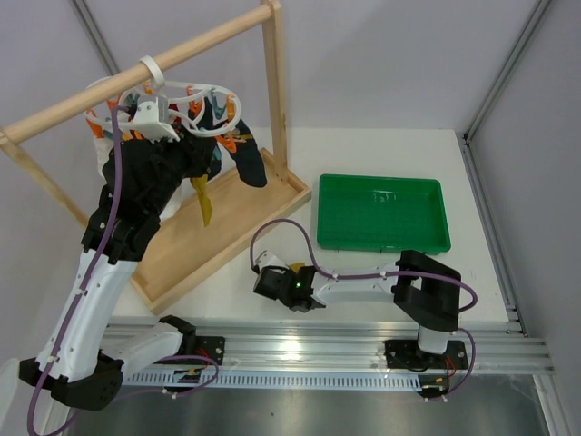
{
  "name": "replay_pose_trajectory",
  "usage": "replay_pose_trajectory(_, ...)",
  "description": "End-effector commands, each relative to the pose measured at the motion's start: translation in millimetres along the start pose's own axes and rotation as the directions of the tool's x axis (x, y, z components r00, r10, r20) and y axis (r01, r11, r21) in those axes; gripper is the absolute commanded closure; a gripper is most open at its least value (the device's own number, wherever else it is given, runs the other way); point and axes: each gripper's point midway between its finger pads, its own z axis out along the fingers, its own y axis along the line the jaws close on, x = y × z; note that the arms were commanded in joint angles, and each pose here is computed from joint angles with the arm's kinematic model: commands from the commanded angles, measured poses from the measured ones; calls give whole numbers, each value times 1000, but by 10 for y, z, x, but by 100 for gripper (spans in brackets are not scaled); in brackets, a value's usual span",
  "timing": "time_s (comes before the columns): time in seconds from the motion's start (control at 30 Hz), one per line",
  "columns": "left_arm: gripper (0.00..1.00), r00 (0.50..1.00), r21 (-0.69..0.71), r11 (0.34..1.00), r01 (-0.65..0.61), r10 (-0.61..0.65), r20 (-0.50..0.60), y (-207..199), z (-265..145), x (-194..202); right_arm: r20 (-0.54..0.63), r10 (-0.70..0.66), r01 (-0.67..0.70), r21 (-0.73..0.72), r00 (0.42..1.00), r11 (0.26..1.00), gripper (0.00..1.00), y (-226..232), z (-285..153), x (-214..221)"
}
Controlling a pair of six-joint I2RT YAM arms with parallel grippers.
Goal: Clip the socks to the hanger
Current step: Pick up the sock at the center of the board.
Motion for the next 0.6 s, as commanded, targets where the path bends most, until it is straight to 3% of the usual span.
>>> replay_pose_trajectory(0.0,99,1000,-1,1000,18,-18,22,-1,-34,-48,7,18,-18,15,1000,1000,67,-22,-38,23)
replay_pose_trajectory(0.23,99,1000,-1,1000,17,-17,15,-3,-19,-30,65,50,-53,47,997,997,100,-176,-231,-104)
replay_pose_trajectory(0.37,99,1000,2,1000,17,-17,19,-9,-23,-40,164,96,-104,37,982,994,100,-323,-446,-291)
replay_pose_trajectory(0.47,99,1000,2,1000,19,-19,19,-10,-20,-42,280,150,-150,-23,948,988,100,-424,-639,-471)
replay_pose_trajectory(0.5,99,1000,2,1000,19,-19,17,-9,-21,-39,365,194,-180,-73,911,981,100,-457,-808,-650)
replay_pose_trajectory(0.57,99,1000,3,1000,19,-19,20,-11,-31,-47,412,199,-167,-113,889,979,100,-505,-872,-678)
